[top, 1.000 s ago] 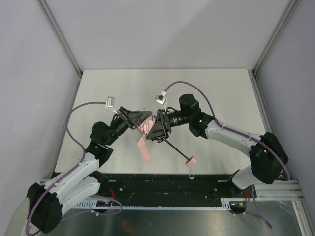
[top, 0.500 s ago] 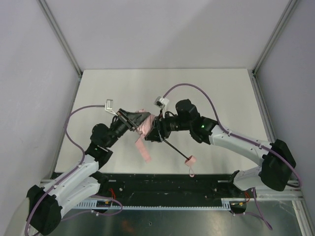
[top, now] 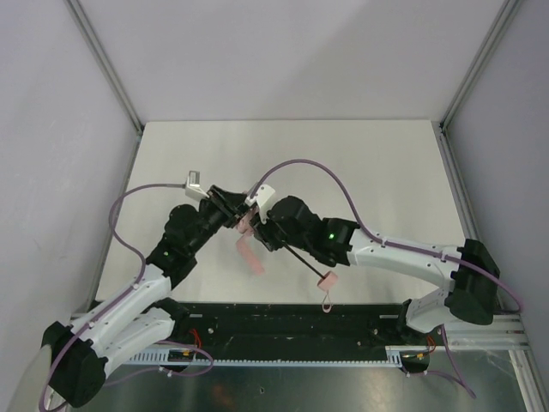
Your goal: Put away the umbrella
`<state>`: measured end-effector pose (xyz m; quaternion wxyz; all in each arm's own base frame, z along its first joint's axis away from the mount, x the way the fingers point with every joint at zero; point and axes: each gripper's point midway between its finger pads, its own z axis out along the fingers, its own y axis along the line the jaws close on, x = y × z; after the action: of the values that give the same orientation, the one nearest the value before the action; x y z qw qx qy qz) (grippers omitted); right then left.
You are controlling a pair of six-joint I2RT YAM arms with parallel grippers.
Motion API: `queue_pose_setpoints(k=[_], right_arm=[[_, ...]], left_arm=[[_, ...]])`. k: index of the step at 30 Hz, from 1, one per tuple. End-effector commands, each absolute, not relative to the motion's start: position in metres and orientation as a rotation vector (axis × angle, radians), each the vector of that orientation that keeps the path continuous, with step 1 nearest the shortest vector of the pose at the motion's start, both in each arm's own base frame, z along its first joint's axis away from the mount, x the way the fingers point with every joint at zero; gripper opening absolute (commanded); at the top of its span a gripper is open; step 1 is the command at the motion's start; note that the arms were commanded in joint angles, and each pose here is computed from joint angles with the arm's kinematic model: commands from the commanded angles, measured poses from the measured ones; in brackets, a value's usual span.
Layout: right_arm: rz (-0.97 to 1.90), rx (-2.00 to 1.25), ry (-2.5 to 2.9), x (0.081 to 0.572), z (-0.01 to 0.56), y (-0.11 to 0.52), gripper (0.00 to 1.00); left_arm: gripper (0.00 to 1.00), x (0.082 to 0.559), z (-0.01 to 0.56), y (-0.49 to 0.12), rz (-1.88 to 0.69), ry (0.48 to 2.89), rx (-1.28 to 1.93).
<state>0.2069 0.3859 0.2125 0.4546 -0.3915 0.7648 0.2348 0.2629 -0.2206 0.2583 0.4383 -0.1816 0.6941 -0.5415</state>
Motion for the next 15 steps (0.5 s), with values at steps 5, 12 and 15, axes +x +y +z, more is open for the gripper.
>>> queue_pose_setpoints(k=[5, 12, 15], right_arm=[[0.615, -0.969, 1.739, 0.212, 0.252, 0.410, 0.00], [1.156, -0.975, 1.761, 0.198, 0.271, 0.397, 0.00], [1.389, -0.959, 1.747, 0.194, 0.285, 0.390, 0.00]], left_arm=[[0.06, 0.275, 0.240, -0.219, -1.235, 1.829, -0.536], [0.79, 0.267, 0.250, -0.218, -1.258, 1.772, -0.410], [0.88, 0.262, 0.265, -0.223, -1.357, 1.686, -0.339]])
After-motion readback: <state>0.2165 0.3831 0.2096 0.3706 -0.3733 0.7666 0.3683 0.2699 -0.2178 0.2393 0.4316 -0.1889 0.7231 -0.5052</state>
